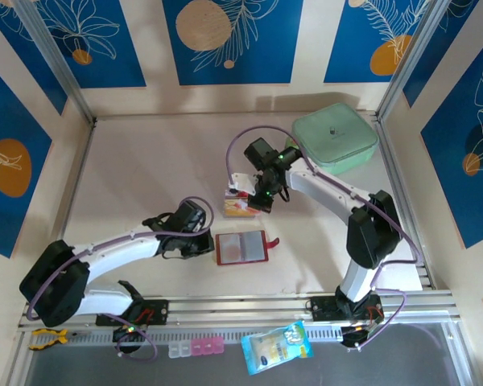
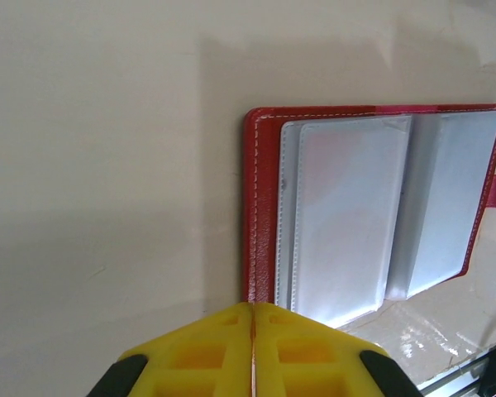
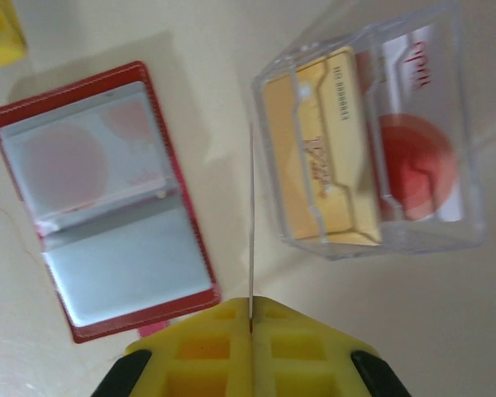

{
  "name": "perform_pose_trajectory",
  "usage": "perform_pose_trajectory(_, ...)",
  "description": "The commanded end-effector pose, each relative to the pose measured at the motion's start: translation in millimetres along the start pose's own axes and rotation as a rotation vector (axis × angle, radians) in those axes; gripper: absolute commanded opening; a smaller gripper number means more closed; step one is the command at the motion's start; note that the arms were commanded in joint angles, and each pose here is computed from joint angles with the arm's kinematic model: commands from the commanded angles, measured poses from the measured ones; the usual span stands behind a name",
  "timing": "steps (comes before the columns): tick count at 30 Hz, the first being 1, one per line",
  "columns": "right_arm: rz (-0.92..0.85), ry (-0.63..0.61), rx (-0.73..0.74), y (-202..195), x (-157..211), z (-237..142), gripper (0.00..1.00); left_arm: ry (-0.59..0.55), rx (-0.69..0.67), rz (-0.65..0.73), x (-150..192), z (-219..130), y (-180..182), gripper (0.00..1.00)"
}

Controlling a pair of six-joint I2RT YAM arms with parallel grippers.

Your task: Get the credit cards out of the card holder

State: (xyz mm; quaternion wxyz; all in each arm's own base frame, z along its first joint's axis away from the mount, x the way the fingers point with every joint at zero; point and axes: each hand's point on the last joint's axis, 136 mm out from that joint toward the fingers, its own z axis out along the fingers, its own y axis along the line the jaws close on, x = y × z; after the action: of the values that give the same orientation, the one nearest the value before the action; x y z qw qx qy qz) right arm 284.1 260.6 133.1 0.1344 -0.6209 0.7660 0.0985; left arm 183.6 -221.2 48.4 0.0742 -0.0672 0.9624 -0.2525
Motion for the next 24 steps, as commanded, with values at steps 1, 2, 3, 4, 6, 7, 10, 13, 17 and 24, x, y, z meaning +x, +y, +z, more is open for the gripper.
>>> perform_pose_trajectory(1,-0.083,0.026,0.000,-15,0,-7,0.00,-0.007,-0.031,-0.009,0,-5,13,0.10)
perform_pose_trajectory(2,-0.089,0.018,-0.003,-20,-4,-8,0.00,-0.009,-0.030,-0.010,1,-5,14,0.10)
perform_pose_trajectory(3,-0.096,0.009,0.000,-24,-9,-8,0.00,-0.009,-0.033,-0.015,1,-5,16,0.10)
perform_pose_trajectory(4,-0.101,0.002,0.002,-28,-12,-8,0.00,-0.012,-0.032,-0.018,1,-6,17,0.10)
perform_pose_trajectory(6,-0.112,-0.008,0.009,-36,-19,-8,0.00,-0.014,-0.033,-0.023,0,-7,19,0.10)
perform_pose_trajectory(7,-0.117,-0.009,0.011,-40,-22,-7,0.00,-0.016,-0.032,-0.026,0,-7,19,0.10)
perform_pose_trajectory(10,-0.125,-0.010,0.008,-49,-28,-4,0.00,-0.017,-0.031,-0.032,0,-8,21,0.10)
perform_pose_trajectory(13,-0.128,-0.013,0.008,-56,-32,0,0.00,-0.017,-0.032,-0.035,0,-8,23,0.10)
perform_pose_trajectory(17,-0.141,-0.012,0.005,-63,-34,12,0.00,-0.019,-0.033,-0.044,-1,-7,26,0.10)
perform_pose_trajectory(24,-0.121,0.007,-0.021,-68,-29,24,0.09,-0.020,-0.026,-0.052,-3,-6,26,0.11)
